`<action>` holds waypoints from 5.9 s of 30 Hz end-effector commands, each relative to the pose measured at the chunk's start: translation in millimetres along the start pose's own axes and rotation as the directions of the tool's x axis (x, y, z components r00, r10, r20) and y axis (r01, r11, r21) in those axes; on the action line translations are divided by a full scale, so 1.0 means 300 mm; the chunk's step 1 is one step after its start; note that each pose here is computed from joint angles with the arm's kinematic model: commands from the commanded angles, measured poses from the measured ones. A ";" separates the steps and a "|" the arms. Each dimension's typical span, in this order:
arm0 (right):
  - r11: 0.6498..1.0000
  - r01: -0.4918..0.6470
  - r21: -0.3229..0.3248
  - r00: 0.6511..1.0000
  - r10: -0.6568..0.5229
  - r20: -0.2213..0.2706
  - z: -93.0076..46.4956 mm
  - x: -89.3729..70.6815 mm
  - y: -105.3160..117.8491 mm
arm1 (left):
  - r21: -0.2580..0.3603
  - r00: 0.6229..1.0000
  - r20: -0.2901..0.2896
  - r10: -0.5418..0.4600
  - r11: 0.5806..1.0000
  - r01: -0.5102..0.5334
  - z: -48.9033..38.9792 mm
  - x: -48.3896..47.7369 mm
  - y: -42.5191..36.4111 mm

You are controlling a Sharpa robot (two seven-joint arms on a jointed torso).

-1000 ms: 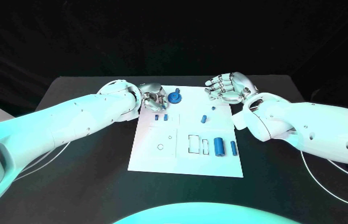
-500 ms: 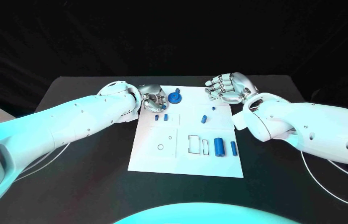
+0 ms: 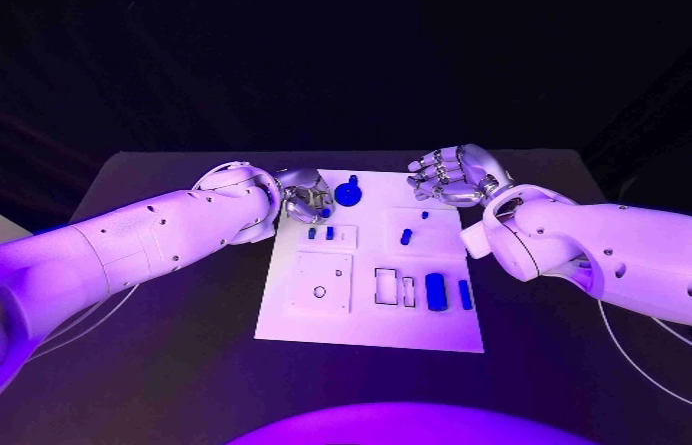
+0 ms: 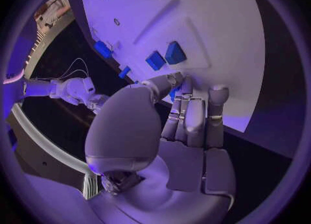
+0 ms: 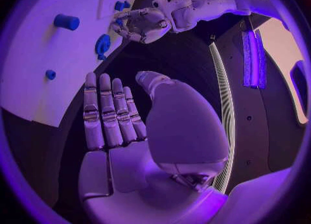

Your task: Assemble the parts on the task board

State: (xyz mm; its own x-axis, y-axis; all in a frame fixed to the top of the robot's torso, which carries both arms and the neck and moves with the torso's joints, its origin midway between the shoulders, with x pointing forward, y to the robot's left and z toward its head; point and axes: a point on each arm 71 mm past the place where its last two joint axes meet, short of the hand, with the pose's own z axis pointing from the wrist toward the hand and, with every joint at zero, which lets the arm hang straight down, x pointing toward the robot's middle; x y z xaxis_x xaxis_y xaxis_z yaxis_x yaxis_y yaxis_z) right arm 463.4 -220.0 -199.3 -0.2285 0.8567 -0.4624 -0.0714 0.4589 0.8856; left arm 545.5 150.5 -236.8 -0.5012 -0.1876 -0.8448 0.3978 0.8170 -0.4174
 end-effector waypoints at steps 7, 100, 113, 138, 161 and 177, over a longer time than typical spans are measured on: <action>1.000 0.005 -0.009 1.000 -0.005 -0.023 0.000 0.008 0.001 | -0.001 1.000 0.009 -0.007 1.000 0.007 -0.002 -0.002 0.001; 0.520 0.836 -0.174 0.491 -0.852 -0.183 0.100 0.059 -0.093 | 0.450 0.357 -0.001 -0.934 0.318 0.834 -0.392 -0.183 0.091; 0.522 0.836 -0.171 0.485 -0.847 -0.217 0.103 0.082 -0.112 | 0.443 0.365 -0.001 -0.931 0.327 0.835 -0.389 -0.181 0.090; 0.531 0.831 -0.162 0.524 -0.847 -0.091 0.085 0.066 -0.102 | 0.432 0.381 0.007 -0.924 0.347 0.832 -0.389 -0.179 0.094; 0.625 0.742 -0.243 0.647 -0.762 0.017 0.012 0.071 0.034 | 0.430 0.381 0.038 -0.924 0.359 0.828 -0.394 -0.183 0.114; 0.641 0.665 -0.383 0.653 -0.748 -0.118 -0.060 0.301 0.138 | 0.432 0.380 0.020 -0.925 0.351 0.831 -0.389 -0.174 0.093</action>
State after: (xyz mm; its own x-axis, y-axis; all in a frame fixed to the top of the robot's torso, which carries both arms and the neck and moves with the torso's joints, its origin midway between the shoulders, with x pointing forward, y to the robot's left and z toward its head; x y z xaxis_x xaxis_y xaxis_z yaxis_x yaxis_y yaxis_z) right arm 425.1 -131.4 -198.8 -0.1722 0.2391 -0.9556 -0.5661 0.7699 0.2946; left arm 493.8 249.4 -166.3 -0.5366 -0.8419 0.0575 0.0482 -0.0986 -0.9940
